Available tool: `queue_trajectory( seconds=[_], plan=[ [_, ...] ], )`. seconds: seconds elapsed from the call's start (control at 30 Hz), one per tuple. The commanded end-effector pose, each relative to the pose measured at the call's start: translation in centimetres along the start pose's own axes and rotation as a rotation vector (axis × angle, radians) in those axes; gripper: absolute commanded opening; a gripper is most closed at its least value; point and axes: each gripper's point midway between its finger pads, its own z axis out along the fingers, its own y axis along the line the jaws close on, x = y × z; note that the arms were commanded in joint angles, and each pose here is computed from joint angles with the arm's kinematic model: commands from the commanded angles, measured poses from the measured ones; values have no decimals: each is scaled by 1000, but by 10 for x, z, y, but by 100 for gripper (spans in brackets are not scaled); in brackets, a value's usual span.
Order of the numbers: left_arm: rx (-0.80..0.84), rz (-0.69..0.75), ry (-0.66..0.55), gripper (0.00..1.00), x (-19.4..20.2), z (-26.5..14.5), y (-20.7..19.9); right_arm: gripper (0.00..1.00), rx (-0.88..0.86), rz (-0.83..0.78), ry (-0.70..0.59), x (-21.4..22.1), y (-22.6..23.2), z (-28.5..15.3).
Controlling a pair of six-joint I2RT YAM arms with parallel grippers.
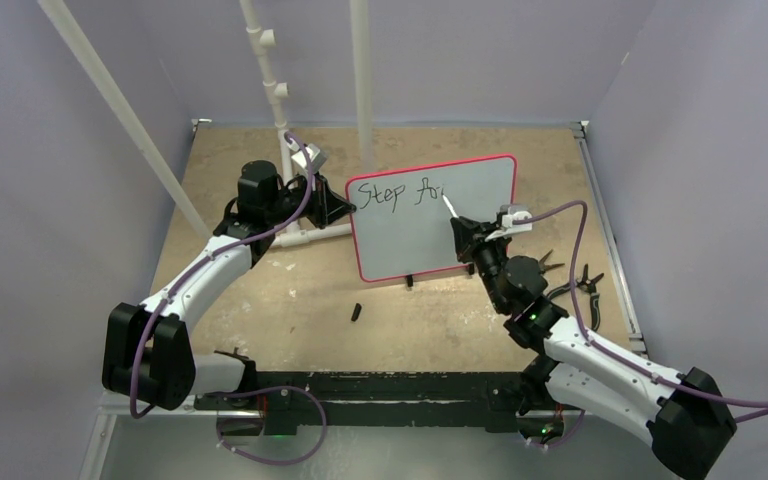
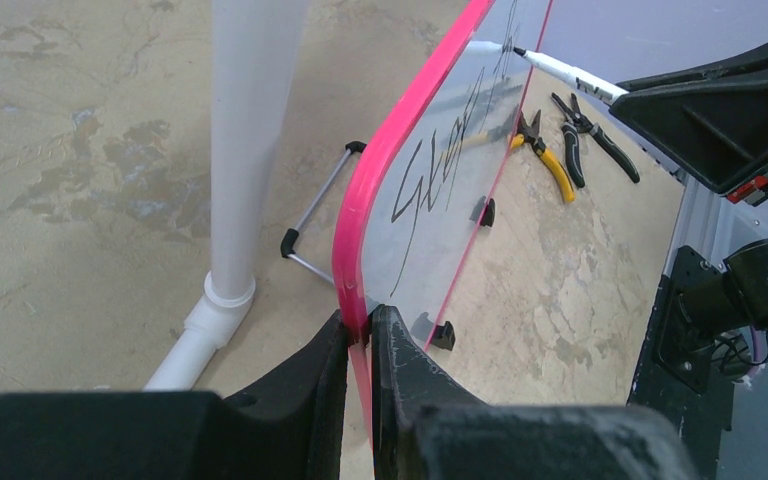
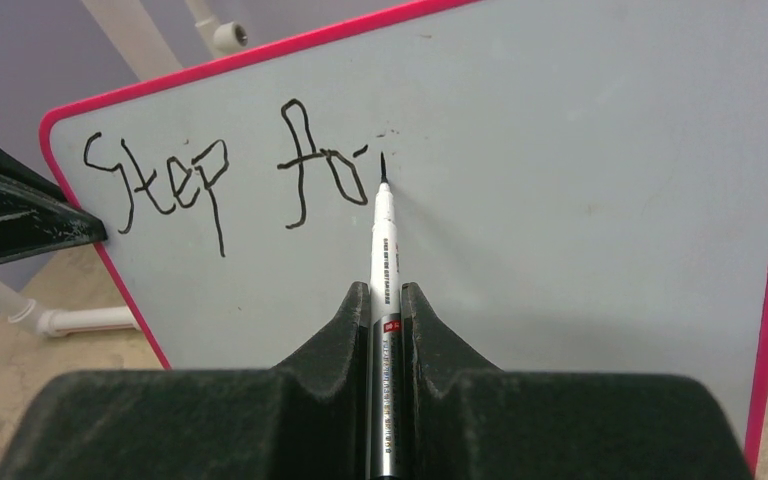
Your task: Write a sentence on the whiteboard
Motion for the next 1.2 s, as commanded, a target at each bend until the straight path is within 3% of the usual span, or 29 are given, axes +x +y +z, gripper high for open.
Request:
queue_trajectory(
  seconds=[0.0, 0.4, 1.17],
  plan=[
    [-21, 28, -14, 0, -1, -1, 4, 0, -4, 20, 52, 16, -2, -5],
    [-14, 24, -5, 0, 3, 1, 3, 0, 27, 57, 69, 24, -11, -14],
    [3, 28, 9, 0, 7, 5, -4, 0, 28, 71, -48, -1, -7, -3]
  ],
)
